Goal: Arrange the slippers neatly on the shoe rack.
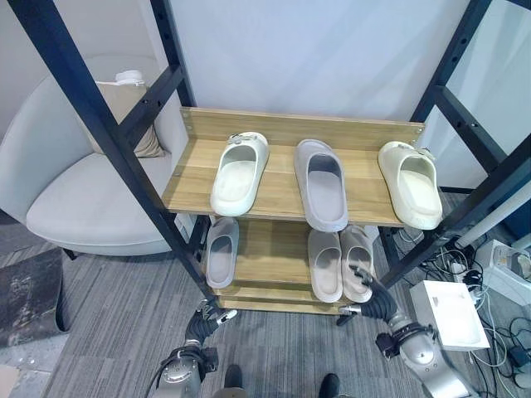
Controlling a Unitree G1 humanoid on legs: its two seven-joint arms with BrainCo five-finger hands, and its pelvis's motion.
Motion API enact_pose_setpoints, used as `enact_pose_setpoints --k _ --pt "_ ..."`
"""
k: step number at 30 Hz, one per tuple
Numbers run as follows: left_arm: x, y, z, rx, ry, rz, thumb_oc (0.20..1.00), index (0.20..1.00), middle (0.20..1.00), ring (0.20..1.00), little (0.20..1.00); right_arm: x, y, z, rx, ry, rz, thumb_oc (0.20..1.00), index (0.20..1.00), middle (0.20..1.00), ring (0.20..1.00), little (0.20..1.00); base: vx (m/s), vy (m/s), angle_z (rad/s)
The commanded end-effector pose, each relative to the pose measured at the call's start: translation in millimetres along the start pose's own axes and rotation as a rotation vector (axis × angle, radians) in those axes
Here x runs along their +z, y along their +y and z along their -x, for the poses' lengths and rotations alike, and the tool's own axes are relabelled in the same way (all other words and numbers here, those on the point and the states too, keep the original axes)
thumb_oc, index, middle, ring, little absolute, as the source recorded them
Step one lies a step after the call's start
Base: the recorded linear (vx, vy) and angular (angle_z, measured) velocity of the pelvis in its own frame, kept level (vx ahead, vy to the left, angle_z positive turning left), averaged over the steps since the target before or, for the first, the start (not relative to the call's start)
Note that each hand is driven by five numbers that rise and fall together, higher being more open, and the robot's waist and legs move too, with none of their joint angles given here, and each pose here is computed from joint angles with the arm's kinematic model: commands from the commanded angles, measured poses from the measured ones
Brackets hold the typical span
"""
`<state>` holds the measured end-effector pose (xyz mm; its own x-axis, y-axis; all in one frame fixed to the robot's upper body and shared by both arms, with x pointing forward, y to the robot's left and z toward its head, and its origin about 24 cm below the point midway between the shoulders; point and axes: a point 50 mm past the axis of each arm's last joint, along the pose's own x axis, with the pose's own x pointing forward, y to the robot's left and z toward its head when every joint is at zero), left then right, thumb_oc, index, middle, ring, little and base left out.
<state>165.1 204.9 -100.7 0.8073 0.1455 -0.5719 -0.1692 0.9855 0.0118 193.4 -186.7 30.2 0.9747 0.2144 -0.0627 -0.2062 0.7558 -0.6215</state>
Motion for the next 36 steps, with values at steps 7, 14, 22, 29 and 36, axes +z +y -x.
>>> enact_pose_setpoints --k 7,14,22,29,36 --pt "18 -6 -8 0.027 -0.109 -0.040 1.000 1.000 1.000 1.000 1.000 84 -39 9 -0.153 -0.468 0.167 1.000 1.000 1.000 1.000 1.000 0.00 0.026 -0.10" --pt "15 -11 -6 0.014 -0.106 -0.038 1.000 1.000 1.000 1.000 1.000 109 -70 -8 -0.406 -0.602 0.302 1.000 1.000 1.000 1.000 1.000 0.00 0.008 -0.01" --pt "9 -14 -4 -0.014 -0.086 -0.065 1.000 1.000 1.000 1.000 1.000 131 -106 -46 -0.738 -0.661 0.452 1.000 1.000 1.000 1.000 1.000 0.01 0.004 0.05" --pt "2 -11 -2 -0.030 -0.053 -0.085 1.000 1.000 1.000 1.000 1.000 131 -126 -72 -0.811 -0.603 0.525 1.000 1.000 1.000 1.000 1.000 0.03 0.011 0.12" --pt "1 -3 -1 -0.036 -0.046 -0.093 1.000 1.000 1.000 1.000 1.000 120 -149 -96 -0.842 -0.484 0.635 1.000 1.000 1.000 1.000 1.000 0.03 0.005 0.15"
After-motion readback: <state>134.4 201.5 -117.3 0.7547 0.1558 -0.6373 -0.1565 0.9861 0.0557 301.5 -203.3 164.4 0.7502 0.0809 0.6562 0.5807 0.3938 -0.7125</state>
